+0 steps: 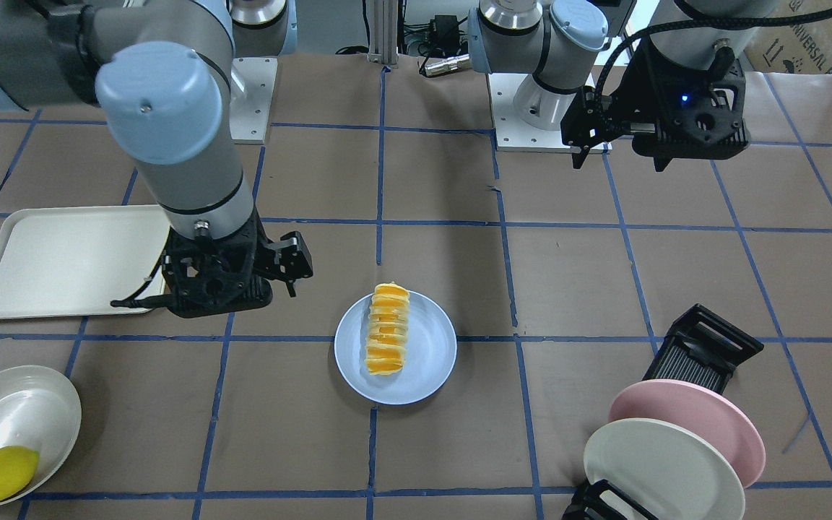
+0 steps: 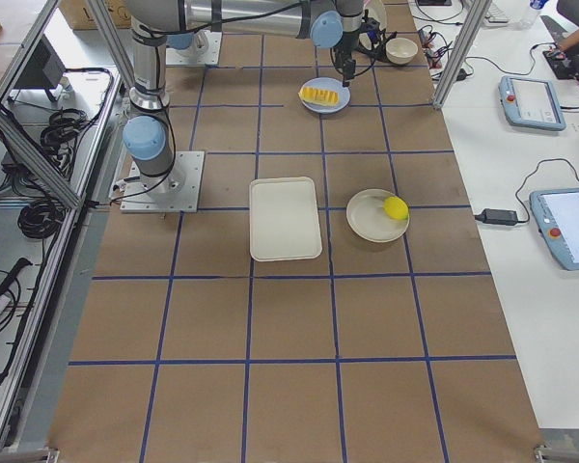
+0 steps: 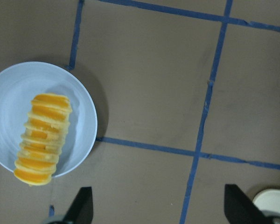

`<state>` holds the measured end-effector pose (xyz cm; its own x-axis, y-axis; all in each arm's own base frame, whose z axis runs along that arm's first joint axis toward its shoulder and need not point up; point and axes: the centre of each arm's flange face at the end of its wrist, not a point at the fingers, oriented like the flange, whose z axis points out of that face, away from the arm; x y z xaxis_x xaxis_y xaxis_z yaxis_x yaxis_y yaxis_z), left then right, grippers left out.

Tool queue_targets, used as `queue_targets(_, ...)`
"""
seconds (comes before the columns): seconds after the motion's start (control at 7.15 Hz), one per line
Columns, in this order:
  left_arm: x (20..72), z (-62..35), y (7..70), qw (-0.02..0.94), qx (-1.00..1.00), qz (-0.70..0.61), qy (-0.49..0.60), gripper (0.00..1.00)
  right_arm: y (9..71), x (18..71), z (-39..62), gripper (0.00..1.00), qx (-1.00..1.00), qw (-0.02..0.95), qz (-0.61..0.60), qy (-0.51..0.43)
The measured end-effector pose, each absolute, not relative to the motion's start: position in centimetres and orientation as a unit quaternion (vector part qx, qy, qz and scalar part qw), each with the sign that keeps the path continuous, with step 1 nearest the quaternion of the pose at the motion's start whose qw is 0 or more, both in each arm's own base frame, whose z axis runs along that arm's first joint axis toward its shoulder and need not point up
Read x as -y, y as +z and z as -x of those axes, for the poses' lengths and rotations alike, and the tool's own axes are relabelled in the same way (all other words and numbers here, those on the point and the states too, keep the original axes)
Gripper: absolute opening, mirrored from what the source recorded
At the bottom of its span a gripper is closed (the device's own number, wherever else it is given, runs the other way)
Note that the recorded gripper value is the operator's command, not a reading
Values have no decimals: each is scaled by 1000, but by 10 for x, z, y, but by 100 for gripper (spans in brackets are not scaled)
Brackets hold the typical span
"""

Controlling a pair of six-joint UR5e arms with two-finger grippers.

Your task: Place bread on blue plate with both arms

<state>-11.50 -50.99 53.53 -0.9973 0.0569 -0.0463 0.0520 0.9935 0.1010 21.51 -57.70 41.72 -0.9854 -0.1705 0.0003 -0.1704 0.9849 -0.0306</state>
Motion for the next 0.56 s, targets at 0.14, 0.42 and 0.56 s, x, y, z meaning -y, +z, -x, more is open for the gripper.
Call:
queue_targets(0.14, 513, 116, 535, 21, -998, -26, 51, 100, 434, 553, -199, 100, -997, 1, 78, -5)
queue_targets(0.42, 514, 117, 537, 18, -998, -25, 49, 100, 456, 500, -171, 100, -997, 2, 78, 2)
queue_targets(0.56, 514, 117, 537, 17, -998, -25, 48, 100, 462, 485, -159, 100, -997, 4, 72, 5)
